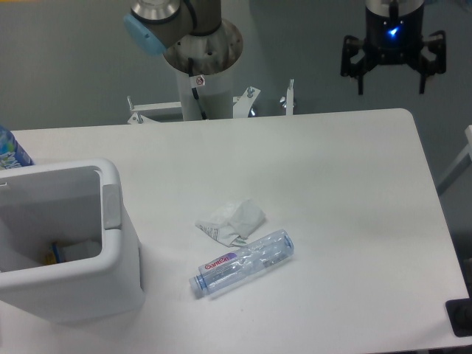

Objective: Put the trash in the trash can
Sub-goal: 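Move the gripper from its raised pose down toward the crumpled tissue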

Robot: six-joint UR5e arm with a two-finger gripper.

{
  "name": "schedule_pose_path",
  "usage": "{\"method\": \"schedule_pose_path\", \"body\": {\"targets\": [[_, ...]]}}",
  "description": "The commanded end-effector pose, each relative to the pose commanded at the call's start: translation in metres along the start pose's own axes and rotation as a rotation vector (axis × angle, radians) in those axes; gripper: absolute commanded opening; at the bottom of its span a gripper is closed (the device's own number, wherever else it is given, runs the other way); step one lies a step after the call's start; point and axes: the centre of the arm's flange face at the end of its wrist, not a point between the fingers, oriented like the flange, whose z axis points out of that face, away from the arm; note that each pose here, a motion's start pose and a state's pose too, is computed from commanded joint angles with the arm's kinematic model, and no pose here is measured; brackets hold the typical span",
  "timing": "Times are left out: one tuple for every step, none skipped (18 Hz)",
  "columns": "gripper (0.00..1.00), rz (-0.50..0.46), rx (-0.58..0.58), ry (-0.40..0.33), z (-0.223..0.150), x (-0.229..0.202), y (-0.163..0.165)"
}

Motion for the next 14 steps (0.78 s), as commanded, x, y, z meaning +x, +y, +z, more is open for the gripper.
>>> {"method": "schedule_pose_path", "body": {"targets": [[1.0,0.001,0.001,-0.001,0.0,0.0,-0.001],[1.0,0.002,0.0,0.001,0.001,0.0,-0.001],[1.0,0.001,0.007,0.004,0.0,0.001,-0.001],[1.0,0.0,0.016,0.01,0.0,0.002,-0.002],[1.0,0.002,0.016,0.014,0.003,0.003,-0.003],[1.0,0.002,0.012,0.021,0.006,0.005,-0.002],[1.0,0.006,0.009,0.026,0.011,0.007,-0.002],[1.0,0.006,0.008,0.031,0.017,0.009,-0.002],[1.0,0.008,0.006,0.044,0.026,0.014,-0.002],[1.0,0.012,0.01,0.068,0.035,0.019,-0.003],[1.0,0.017,0.021,0.096,0.044,0.027,-0.005],[1.0,0.016,0.033,0.123,0.051,0.035,-0.003],[1.0,0.017,0.045,0.152,0.058,0.044,-0.001],[1.0,0.015,0.046,0.178,0.068,0.052,0.001]]}}
